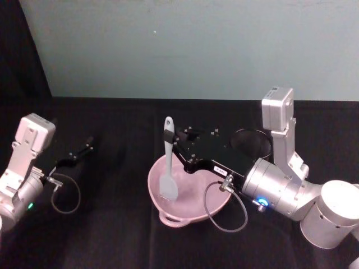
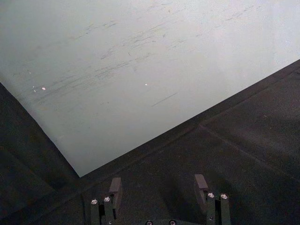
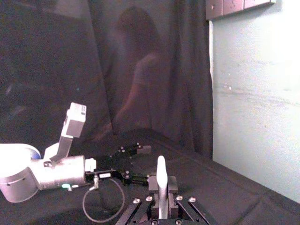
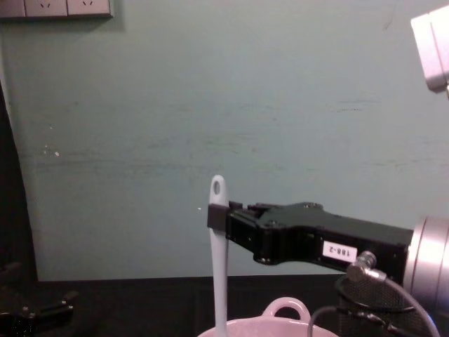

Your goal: Use the one hand to pick up the spoon and stir the clear water in the bowl.

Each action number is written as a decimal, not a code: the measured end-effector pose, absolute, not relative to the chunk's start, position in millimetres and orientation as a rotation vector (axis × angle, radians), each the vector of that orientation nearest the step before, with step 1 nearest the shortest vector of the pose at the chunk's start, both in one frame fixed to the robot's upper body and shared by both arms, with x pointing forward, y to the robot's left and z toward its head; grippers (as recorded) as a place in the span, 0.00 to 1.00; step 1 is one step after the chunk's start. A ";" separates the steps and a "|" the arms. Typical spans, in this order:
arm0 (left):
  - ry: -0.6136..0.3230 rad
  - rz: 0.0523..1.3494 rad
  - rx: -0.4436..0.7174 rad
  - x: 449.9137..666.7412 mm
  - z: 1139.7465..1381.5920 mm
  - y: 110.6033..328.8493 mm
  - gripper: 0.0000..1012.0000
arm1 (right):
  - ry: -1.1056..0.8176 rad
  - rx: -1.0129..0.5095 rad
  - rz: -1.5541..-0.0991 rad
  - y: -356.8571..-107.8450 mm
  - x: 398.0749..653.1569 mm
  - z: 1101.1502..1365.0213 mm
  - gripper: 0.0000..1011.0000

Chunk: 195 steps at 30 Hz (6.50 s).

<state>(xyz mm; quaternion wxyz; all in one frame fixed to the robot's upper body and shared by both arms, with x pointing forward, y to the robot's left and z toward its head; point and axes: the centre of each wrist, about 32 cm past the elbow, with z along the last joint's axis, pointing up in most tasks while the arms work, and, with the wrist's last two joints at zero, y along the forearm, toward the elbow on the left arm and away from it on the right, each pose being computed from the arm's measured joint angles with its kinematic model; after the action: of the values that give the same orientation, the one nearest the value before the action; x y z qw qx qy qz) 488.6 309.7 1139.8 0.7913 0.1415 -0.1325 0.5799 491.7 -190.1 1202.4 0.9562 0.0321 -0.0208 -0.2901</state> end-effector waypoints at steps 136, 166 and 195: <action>-0.285 1.248 0.304 488.6 1139.8 309.7 0.99 | 0.314 0.151 -0.956 -320.2 535.1 1175.0 0.52; -0.285 1.248 0.304 488.6 1139.8 309.7 0.99 | 0.041 -0.130 -1.176 -331.6 490.4 1200.7 0.99; -0.285 1.248 0.304 488.6 1139.8 309.7 0.99 | -0.099 -0.263 -1.230 -322.0 500.8 1152.8 0.99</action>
<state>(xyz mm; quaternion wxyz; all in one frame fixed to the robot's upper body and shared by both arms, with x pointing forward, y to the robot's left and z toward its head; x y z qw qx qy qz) 488.6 309.7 1139.8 0.7913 0.1415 -0.1325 0.5799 500.8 -322.0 1152.8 0.8076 -0.1231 -0.0461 -0.5748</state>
